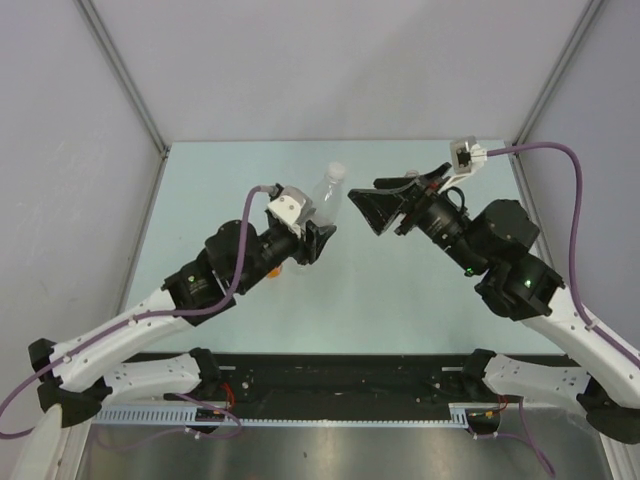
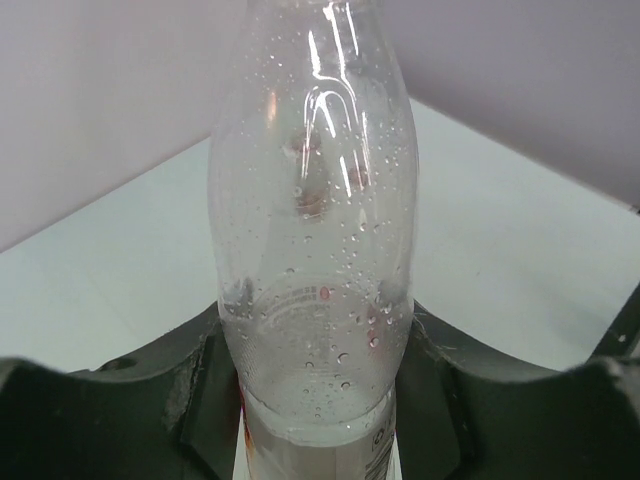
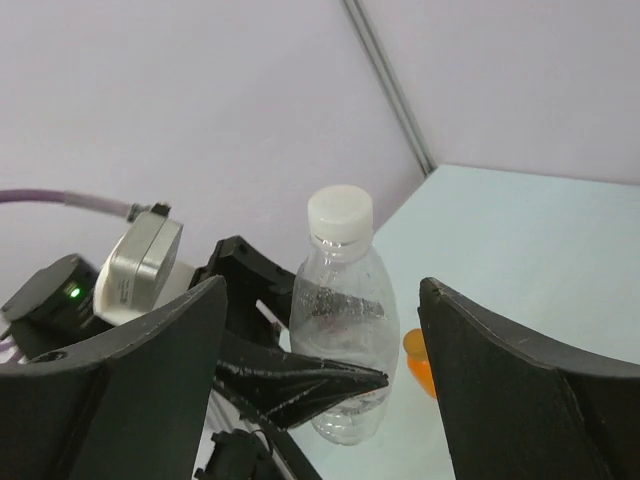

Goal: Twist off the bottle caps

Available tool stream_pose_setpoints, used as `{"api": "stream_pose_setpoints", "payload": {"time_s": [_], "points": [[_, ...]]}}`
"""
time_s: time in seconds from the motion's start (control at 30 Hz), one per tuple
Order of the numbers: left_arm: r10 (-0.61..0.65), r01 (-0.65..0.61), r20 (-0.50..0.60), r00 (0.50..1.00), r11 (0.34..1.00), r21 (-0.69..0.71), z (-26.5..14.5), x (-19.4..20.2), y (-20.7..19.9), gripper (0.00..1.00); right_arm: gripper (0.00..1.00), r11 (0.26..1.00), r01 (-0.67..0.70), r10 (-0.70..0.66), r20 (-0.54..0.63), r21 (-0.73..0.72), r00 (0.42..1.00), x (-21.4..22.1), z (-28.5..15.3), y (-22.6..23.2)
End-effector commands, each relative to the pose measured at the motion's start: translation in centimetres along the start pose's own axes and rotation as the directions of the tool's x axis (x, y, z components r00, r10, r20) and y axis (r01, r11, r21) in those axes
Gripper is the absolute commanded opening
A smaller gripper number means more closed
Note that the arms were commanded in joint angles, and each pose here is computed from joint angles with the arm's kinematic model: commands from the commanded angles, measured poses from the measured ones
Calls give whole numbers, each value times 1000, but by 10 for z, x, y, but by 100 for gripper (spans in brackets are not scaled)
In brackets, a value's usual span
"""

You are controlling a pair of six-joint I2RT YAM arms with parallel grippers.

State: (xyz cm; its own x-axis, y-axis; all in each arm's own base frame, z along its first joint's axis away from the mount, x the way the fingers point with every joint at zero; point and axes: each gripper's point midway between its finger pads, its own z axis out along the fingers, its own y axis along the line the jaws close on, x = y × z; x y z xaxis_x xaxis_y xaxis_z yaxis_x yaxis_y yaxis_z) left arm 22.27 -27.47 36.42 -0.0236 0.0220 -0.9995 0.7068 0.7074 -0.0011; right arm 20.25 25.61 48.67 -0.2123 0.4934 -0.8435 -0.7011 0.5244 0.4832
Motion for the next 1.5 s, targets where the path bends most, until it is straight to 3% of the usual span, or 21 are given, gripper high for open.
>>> {"api": "stream_pose_setpoints", "payload": {"time_s": [0.0,0.27,0.93,1.27,1.47], "points": [[94,-100,-45,995,982,-161,0,12,21,0,81,990,-47,36,91,130,995,-16,10,-12],[75,-80,-31,997,972,-219,3,15,25,0,80,982,-73,56,98,177,994,-7,19,-17],[106,-112,-55,993,987,-112,6,24,-4,0,73,985,-62,51,71,161,996,8,40,-16],[126,-132,-63,990,987,-93,7,29,-11,0,58,985,-60,48,78,162,996,8,42,-16],[130,-135,-58,990,987,-90,7,28,-13,0,37,985,-56,45,72,165,996,9,43,-17]]}}
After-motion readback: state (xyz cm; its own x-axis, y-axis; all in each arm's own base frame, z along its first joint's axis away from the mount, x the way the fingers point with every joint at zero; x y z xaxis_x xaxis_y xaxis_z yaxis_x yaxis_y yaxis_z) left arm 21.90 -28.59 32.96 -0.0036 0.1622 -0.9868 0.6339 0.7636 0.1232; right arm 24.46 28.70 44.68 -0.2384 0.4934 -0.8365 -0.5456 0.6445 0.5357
